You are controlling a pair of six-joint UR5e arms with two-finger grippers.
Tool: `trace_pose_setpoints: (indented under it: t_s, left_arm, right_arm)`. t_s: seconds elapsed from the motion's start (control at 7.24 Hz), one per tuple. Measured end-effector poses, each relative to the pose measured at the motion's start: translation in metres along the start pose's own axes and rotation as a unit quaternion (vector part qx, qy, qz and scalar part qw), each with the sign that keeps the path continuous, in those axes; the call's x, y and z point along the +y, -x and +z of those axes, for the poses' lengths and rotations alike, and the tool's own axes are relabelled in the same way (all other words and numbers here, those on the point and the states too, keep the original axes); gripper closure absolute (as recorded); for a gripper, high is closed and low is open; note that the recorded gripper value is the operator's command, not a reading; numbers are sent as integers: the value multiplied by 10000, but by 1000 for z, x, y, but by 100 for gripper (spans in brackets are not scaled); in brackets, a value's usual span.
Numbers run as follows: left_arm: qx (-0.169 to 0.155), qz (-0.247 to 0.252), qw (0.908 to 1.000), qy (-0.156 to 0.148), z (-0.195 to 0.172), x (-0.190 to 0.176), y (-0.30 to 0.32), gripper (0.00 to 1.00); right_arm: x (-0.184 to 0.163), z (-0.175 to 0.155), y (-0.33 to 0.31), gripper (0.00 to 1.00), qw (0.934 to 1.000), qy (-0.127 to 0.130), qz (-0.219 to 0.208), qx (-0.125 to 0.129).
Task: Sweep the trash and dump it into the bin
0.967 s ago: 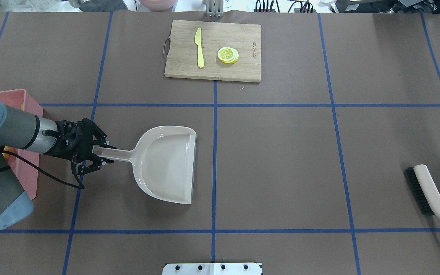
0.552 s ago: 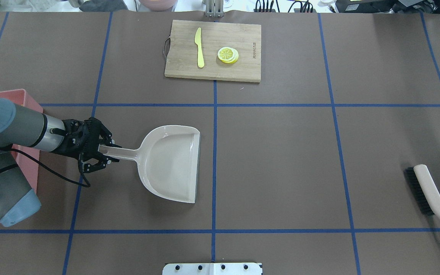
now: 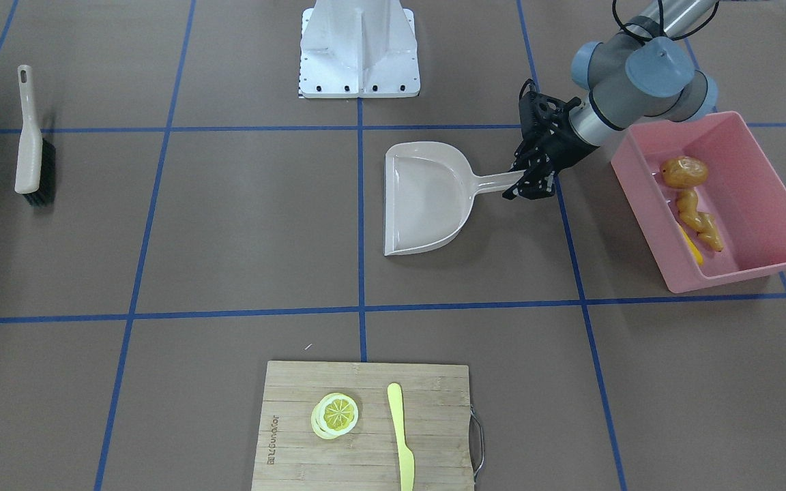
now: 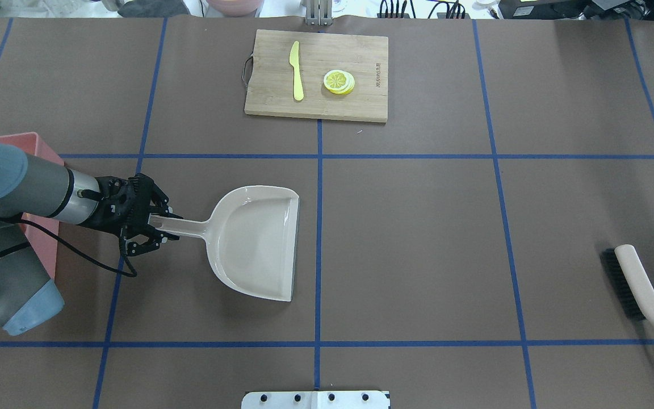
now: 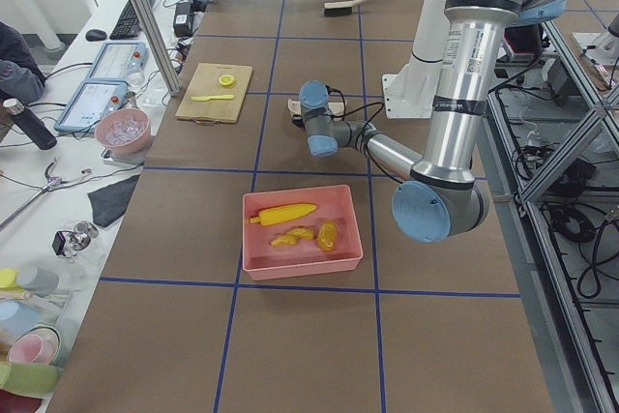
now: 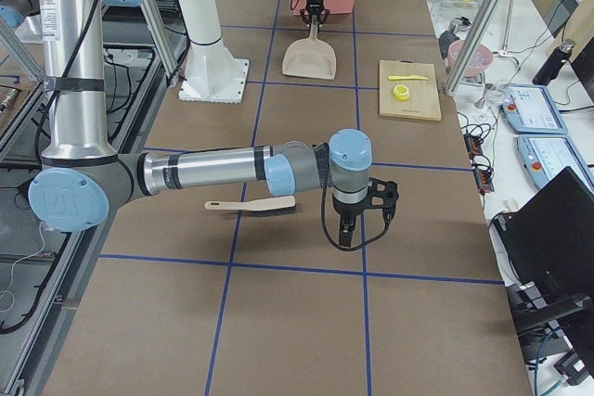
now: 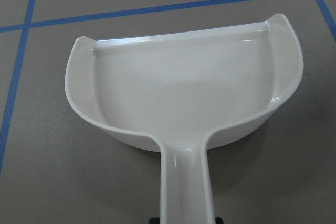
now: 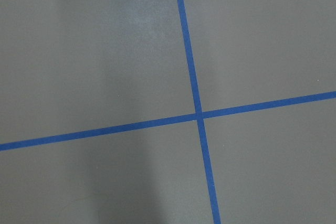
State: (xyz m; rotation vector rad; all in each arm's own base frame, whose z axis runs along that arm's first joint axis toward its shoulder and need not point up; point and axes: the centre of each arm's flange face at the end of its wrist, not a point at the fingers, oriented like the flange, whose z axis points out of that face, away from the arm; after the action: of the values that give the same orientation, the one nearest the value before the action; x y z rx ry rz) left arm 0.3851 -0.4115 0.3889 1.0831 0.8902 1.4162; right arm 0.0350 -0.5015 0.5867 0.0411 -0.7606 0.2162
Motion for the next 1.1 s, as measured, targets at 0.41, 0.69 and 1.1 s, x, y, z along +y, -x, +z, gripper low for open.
trace_pose_setpoints:
  t_s: [0.41, 0.69, 1.1]
  left_arm:
    - [0, 1, 10000, -33, -3, -1, 1, 1]
    - [-78, -166, 9997, -136, -21, -6, 7, 1]
    - [-530, -1429, 9882, -133, -90, 14, 0, 1]
  right_arm:
    - [2, 1, -8, 0, 9996, 169, 206, 6]
    - [-2, -3, -3, 0, 9998, 126, 181, -3]
    - [0, -2, -6, 0, 9997, 135, 198, 20]
